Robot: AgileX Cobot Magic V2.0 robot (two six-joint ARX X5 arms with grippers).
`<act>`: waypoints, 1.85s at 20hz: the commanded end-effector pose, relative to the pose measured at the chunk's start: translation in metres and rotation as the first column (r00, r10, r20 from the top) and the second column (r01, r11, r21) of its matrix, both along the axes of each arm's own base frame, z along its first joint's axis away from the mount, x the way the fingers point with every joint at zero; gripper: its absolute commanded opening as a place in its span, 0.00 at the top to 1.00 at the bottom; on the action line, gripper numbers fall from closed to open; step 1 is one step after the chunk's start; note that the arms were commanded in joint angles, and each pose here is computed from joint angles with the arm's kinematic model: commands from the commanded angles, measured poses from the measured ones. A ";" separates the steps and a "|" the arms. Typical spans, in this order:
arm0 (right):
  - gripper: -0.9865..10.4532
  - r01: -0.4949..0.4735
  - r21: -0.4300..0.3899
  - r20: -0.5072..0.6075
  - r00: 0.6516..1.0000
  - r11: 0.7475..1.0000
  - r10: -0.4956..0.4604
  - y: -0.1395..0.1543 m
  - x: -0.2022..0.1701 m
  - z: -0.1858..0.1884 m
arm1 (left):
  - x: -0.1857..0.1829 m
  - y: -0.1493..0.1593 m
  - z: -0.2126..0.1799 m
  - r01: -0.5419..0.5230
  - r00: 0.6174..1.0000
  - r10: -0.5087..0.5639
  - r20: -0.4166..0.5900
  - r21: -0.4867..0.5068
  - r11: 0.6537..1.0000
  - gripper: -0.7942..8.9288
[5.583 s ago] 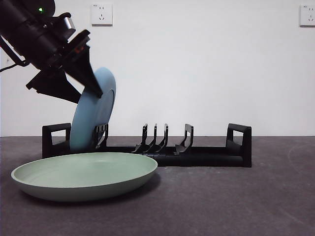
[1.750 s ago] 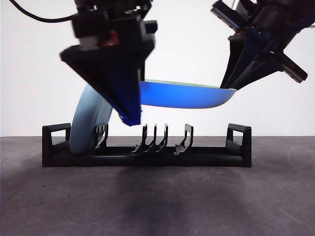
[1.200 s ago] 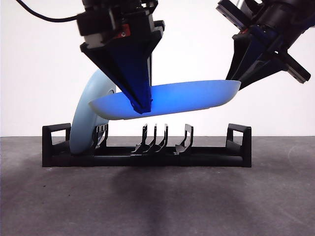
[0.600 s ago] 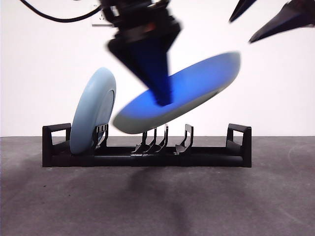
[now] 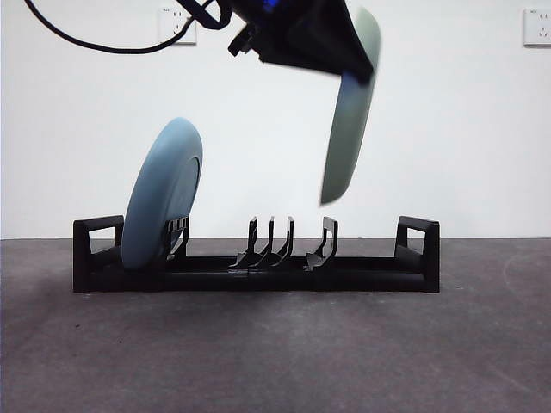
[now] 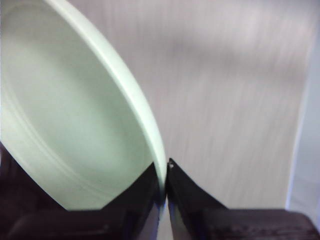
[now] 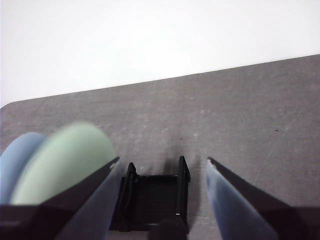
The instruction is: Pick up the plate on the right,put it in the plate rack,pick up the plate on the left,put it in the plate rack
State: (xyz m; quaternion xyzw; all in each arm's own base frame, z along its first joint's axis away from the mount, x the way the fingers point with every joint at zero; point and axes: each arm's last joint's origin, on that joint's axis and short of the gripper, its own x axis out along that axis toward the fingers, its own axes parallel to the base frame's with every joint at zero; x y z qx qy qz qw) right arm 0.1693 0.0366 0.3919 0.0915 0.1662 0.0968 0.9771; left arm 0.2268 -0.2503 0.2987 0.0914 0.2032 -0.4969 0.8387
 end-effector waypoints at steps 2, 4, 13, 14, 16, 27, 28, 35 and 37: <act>0.67 0.002 -0.005 0.002 1.000 1.000 -0.002 0.000 0.000 0.000 | 0.025 0.017 0.012 -0.087 0.996 0.085 -0.018 -0.173 0.981 0.93; 0.67 0.002 -0.005 0.002 1.000 1.000 -0.002 0.000 0.000 0.000 | 0.036 0.027 0.013 -0.125 0.992 0.126 -0.005 -0.186 0.975 0.93; 0.67 0.002 0.001 0.022 1.000 1.000 -0.002 0.001 0.003 0.002 | 0.067 0.029 -0.023 -0.145 0.988 0.136 -0.068 -0.148 0.978 0.93; 0.67 0.002 0.000 0.020 1.000 1.000 -0.002 0.001 0.003 0.001 | 0.069 0.027 -0.027 -0.144 0.988 0.135 -0.075 -0.142 0.979 0.93; 0.67 0.002 -0.002 0.013 1.000 1.000 -0.002 0.001 0.005 0.000 | 0.071 0.024 -0.035 -0.127 0.989 0.114 -0.098 -0.132 0.983 0.93; 0.67 0.000 -0.011 -0.029 1.000 1.000 -0.001 0.004 0.017 -0.007 | 0.078 0.020 -0.066 -0.119 0.981 0.114 -0.158 -0.021 0.993 0.65; 0.67 0.000 -0.011 -0.029 1.000 1.000 -0.001 0.004 0.017 -0.007 | 0.077 0.021 -0.067 -0.119 0.979 0.116 -0.170 -0.010 0.993 0.62; 0.90 -0.015 -0.034 -0.102 0.995 0.999 0.012 0.004 0.015 -0.014 | 0.039 0.046 -0.005 -0.066 0.994 0.064 -0.086 -0.021 0.998 0.92; 0.92 -0.048 -0.065 -0.133 0.990 0.997 0.039 0.004 0.013 -0.017 | 0.018 0.064 0.024 -0.094 0.995 0.093 0.037 0.027 0.995 0.93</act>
